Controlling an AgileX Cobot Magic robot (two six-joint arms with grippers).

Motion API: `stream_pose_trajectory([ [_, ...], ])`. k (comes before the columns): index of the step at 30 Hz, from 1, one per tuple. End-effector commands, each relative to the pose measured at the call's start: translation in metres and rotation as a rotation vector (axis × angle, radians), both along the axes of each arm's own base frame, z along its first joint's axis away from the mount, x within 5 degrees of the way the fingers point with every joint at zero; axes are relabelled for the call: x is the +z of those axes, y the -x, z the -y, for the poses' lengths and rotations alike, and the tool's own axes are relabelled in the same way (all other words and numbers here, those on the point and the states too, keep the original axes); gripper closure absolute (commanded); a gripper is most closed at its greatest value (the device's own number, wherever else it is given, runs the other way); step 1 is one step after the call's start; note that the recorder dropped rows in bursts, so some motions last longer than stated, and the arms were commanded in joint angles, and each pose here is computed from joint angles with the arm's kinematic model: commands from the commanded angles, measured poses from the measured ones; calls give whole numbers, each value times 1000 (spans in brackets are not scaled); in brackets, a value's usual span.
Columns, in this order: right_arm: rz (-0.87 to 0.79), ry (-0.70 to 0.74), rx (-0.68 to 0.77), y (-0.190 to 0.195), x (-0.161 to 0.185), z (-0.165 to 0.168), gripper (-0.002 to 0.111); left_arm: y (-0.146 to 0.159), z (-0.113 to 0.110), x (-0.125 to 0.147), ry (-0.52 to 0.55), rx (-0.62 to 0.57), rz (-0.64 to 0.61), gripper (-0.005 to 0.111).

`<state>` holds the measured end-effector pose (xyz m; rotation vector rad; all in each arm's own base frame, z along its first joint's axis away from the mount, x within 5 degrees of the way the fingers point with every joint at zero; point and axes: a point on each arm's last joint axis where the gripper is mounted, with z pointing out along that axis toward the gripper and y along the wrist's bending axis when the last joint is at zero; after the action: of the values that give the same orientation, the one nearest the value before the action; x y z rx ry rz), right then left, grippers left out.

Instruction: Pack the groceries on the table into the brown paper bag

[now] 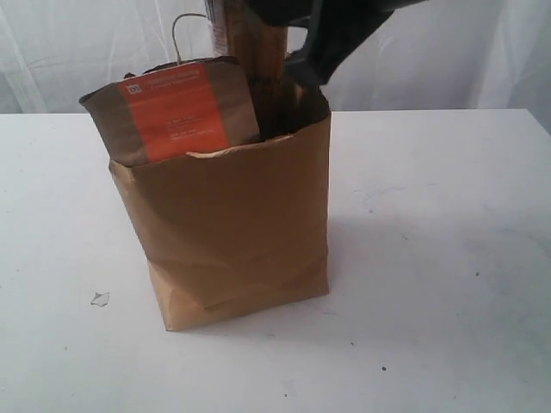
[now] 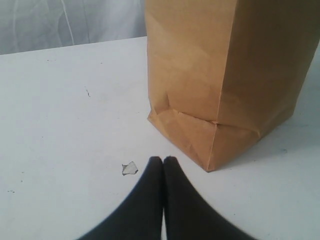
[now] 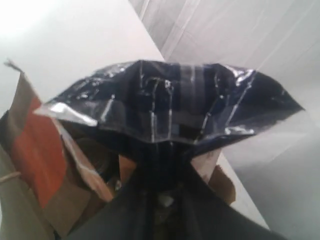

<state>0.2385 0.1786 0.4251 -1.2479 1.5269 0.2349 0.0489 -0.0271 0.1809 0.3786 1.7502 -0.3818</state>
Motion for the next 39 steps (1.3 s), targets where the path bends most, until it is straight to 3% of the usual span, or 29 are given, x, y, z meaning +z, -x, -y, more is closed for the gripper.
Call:
stream_pose_trajectory([
  [1, 155, -133, -71, -2, 33, 5, 108, 0, 0, -1, 4, 3, 0, 107],
  [6, 170, -177, -78, -2, 43, 4, 108, 0, 0, -1, 4, 3, 0, 107],
  [17, 31, -177, 19, 0, 29, -17, 108, 0, 0, -1, 4, 3, 0, 107],
  [24, -42, -134, 103, 11, 21, -27, 108, 0, 0, -1, 4, 3, 0, 107],
  [39, -90, -12, 139, -2, -5, -39, 108, 0, 0, -1, 4, 3, 0, 107],
])
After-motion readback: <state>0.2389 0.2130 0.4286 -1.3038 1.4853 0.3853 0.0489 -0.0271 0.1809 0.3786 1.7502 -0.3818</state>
